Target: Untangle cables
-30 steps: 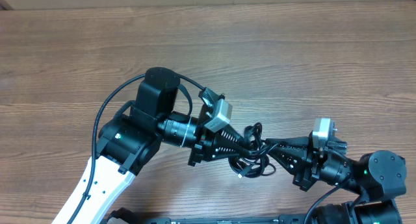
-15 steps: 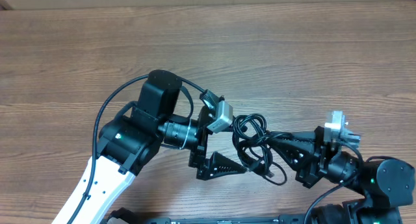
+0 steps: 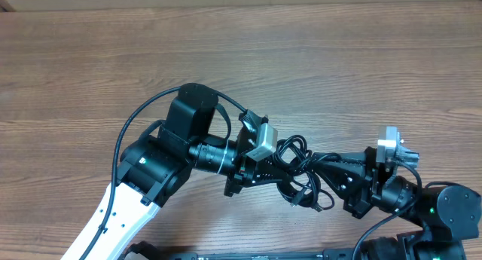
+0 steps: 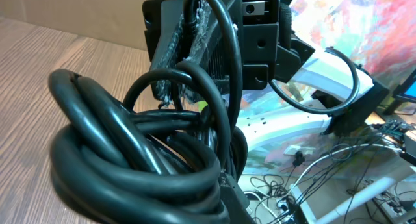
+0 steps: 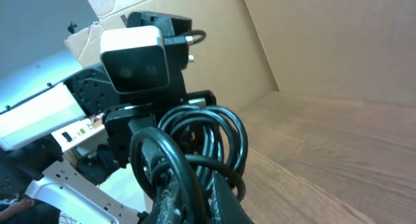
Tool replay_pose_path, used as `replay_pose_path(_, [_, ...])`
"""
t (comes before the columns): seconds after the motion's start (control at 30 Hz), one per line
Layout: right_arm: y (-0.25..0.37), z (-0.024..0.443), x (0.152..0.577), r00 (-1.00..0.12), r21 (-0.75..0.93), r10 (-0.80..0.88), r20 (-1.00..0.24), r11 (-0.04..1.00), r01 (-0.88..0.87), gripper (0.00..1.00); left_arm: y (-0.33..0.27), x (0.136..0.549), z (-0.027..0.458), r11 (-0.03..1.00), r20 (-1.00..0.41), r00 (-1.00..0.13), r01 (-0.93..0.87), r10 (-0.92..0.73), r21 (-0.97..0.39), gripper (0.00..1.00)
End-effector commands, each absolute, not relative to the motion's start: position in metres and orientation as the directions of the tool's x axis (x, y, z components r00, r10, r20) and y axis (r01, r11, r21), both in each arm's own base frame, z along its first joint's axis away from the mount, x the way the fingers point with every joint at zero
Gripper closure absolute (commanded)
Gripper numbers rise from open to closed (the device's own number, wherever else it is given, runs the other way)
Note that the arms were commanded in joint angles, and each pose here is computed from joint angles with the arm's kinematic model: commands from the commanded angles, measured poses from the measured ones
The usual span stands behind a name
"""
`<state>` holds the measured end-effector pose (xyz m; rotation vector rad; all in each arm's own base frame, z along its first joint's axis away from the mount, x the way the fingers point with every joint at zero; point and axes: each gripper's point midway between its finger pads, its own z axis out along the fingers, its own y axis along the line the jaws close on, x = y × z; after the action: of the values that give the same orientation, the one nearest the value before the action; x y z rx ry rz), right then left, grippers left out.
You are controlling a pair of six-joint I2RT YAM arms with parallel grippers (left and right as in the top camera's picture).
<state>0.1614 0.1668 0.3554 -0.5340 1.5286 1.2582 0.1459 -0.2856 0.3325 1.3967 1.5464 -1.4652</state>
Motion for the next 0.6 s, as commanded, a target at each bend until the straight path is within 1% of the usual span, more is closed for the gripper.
replay_pose_path(0.0, [0.166,0.359,0.159,-0.323,0.392,0.236,-0.917,0.368,-0.843,0.96,-0.288,0.154,0.335,-0.108,-0.917,-0.275,0.942,0.29,-0.317,0.96])
replay_pose_path(0.17, [0.164,0.329,0.165,-0.282,0.31,0.13,-0.951,0.447,-0.839,0.96,-0.289,0.155,0.338,-0.112,-0.922,-0.271,0.944,0.278,-0.311,0.96])
replay_pose_path(0.37, [0.164,0.32,0.164,-0.298,0.311,0.102,-0.949,0.45,-0.837,0.95,-0.292,0.16,0.349,-0.121,-0.946,-0.221,0.959,0.238,-0.254,0.96])
replay_pose_path(0.5, [0.164,0.316,0.164,-0.311,0.32,0.096,-0.946,0.452,-0.832,0.92,-0.294,0.162,0.354,-0.121,-0.95,-0.219,0.961,0.221,-0.249,0.96])
replay_pose_path(0.57, [0.161,0.314,0.169,-0.302,0.308,0.093,-0.949,0.483,-0.819,0.91,-0.294,0.162,0.355,-0.119,-0.949,-0.229,0.958,0.218,-0.259,0.96])
